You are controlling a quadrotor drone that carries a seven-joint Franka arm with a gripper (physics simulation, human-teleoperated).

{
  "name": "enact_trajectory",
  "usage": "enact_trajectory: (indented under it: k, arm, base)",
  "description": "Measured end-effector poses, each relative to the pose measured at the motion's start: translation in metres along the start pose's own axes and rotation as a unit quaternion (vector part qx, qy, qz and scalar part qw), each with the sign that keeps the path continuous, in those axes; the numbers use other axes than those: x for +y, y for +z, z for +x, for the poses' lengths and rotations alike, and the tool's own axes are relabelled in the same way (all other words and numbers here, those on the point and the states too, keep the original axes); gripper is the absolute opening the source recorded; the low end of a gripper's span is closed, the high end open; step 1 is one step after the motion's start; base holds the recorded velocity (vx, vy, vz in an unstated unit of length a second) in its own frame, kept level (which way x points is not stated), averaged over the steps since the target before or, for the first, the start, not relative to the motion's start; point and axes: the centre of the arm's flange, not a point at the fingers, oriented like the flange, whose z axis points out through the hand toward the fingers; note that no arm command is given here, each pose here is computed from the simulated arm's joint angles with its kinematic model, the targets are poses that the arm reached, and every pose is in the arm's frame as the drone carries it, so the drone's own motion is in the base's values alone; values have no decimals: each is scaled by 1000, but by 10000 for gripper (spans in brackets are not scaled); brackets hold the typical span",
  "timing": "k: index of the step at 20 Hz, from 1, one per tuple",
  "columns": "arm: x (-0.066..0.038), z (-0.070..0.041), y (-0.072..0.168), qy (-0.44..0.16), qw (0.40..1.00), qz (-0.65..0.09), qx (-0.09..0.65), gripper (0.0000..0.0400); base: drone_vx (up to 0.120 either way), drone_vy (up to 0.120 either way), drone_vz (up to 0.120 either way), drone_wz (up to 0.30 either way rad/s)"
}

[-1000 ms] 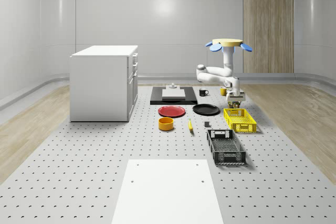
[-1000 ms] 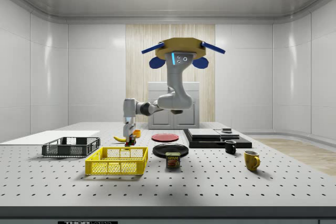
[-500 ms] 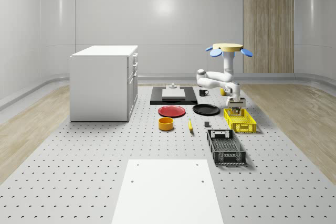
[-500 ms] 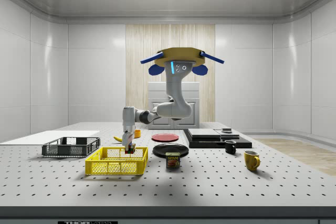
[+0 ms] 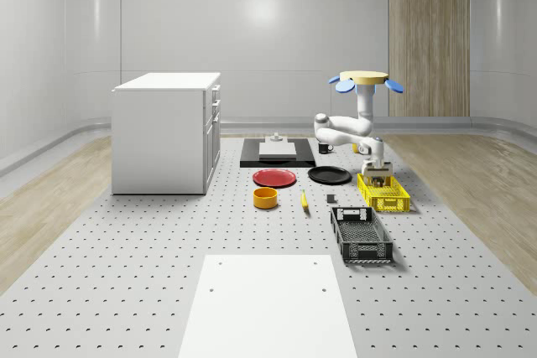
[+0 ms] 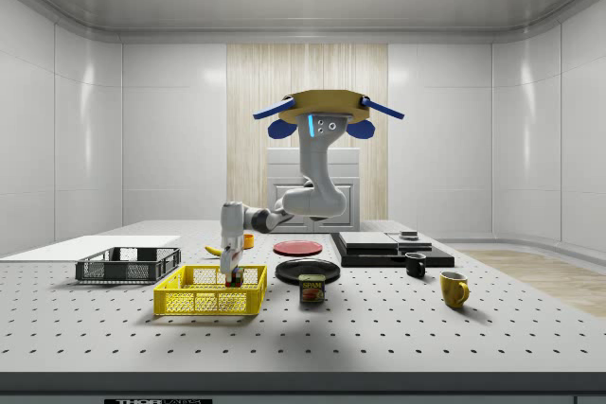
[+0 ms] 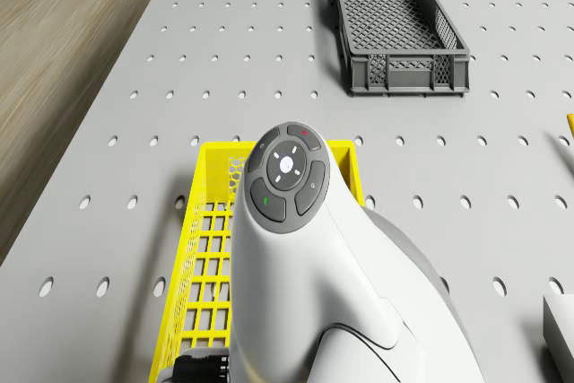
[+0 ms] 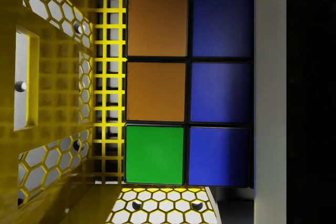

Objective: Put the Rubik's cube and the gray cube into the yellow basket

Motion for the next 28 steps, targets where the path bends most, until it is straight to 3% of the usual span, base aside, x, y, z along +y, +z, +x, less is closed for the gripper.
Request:
enact_trajectory:
  k: [4,7,13,20,28]
  arm:
    - [0,0,13,0,1000,0,0,322]
    - [0,0,17,0,1000,0,1,364]
    - [0,0,0,0,1000,-1,1,392]
    - [0,0,-19,0,1000,-1,2,399]
    - [0,0,-25,0,1000,-1,2,400]
  base:
    - [0,0,0,0]
    - [0,0,0,0]
    - [0,0,0,0]
    - [0,0,120,0]
    - [0,-120,40,0]
